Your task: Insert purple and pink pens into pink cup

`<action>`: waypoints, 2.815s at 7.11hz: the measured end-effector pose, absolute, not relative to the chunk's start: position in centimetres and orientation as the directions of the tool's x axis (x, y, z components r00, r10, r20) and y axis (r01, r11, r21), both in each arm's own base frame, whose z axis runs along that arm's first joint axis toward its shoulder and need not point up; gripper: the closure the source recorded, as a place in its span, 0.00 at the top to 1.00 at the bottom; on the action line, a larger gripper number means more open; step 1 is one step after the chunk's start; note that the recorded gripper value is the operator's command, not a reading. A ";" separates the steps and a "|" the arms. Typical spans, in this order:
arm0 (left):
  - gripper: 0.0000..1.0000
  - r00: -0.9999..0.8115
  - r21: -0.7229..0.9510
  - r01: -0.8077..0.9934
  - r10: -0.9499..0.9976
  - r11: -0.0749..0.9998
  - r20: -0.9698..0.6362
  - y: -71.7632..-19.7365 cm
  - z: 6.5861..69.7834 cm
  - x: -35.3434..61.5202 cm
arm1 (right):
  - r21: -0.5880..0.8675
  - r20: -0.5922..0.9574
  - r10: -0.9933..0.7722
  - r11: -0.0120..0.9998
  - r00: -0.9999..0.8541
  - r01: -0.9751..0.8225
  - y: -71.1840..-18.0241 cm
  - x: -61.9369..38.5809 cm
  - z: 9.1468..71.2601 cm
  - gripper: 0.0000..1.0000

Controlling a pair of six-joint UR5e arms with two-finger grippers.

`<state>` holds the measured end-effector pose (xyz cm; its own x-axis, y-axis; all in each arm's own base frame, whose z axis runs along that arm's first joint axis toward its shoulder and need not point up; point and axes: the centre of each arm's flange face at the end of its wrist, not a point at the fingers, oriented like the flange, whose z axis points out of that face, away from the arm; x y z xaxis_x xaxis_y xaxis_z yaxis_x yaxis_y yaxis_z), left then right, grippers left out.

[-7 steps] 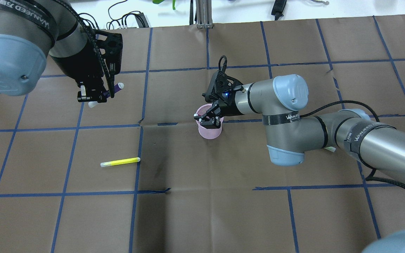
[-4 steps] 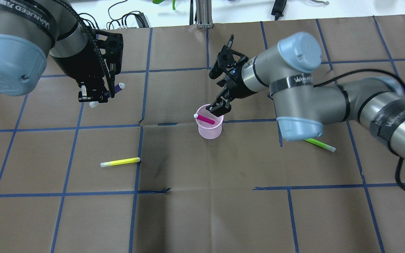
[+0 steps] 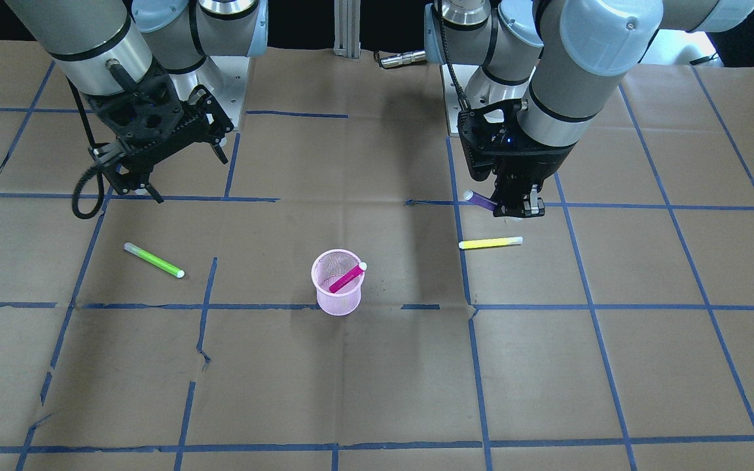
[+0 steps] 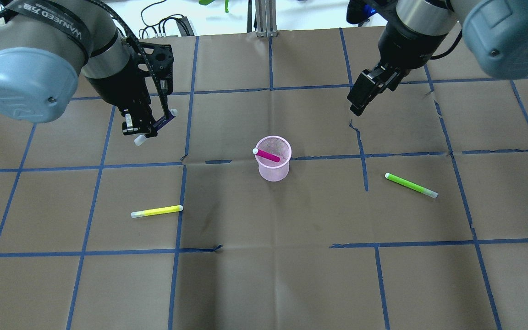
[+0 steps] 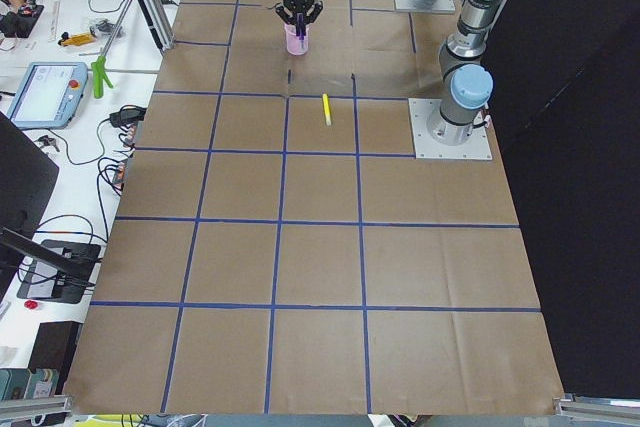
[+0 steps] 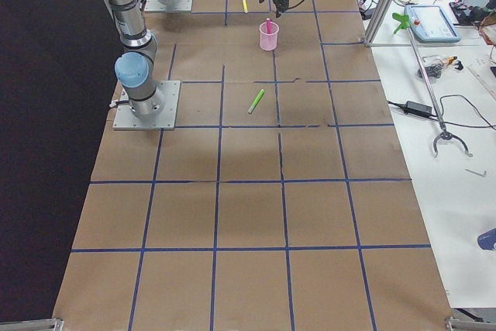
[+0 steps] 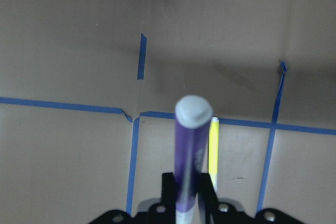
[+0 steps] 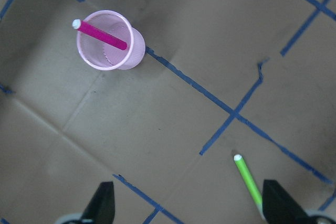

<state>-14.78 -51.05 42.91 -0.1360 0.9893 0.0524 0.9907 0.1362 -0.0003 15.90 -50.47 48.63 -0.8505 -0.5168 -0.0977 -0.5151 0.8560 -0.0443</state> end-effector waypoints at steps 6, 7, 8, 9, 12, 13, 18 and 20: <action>0.05 -0.208 0.001 0.978 0.977 0.208 0.040 -50.2 41.9 -20.5 | 0.050 0.001 0.083 0.995 -0.997 0.083 -47.8 10.6 51.3 1.00; 0.05 -0.231 -0.002 0.973 0.973 0.231 0.026 -50.1 41.2 -22.9 | 0.050 0.007 0.123 0.991 -0.992 0.124 -47.5 10.6 51.4 1.00; 0.05 -0.259 -0.012 0.966 0.966 0.259 0.005 -49.9 40.3 -25.9 | 0.050 0.008 0.151 0.987 -0.988 0.151 -47.4 10.7 51.4 1.00; 0.05 -0.283 -0.043 0.958 0.959 0.282 -0.016 -49.6 39.4 -28.8 | 0.050 0.007 0.158 0.986 -0.987 0.158 -47.4 11.0 51.3 1.00; 0.03 -0.300 -0.212 0.935 0.953 0.284 -0.048 -49.2 38.6 -33.4 | 0.069 0.008 0.136 0.988 -0.991 0.136 -47.5 11.8 50.1 1.00; 0.03 -0.309 -0.257 0.923 0.949 0.285 -0.058 -49.2 38.3 -33.8 | 0.071 0.009 0.129 0.989 -0.992 0.130 -47.5 11.9 50.0 1.00; 0.03 -0.409 -0.438 0.831 0.911 0.344 -0.061 -50.2 32.2 -34.9 | 0.045 0.003 0.083 0.996 -0.997 0.083 -47.7 11.9 50.2 1.00; 0.03 -0.420 -0.431 0.826 0.907 0.362 -0.043 -50.3 30.7 -34.9 | 0.041 0.003 0.081 0.996 -0.997 0.081 -47.8 11.9 50.2 1.00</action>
<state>-34.94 -50.32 30.72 -0.4195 0.9067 -0.0427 0.8263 0.3620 -0.4314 11.88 -47.77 50.24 -0.9967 0.0809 0.0033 0.0809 0.9959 0.0408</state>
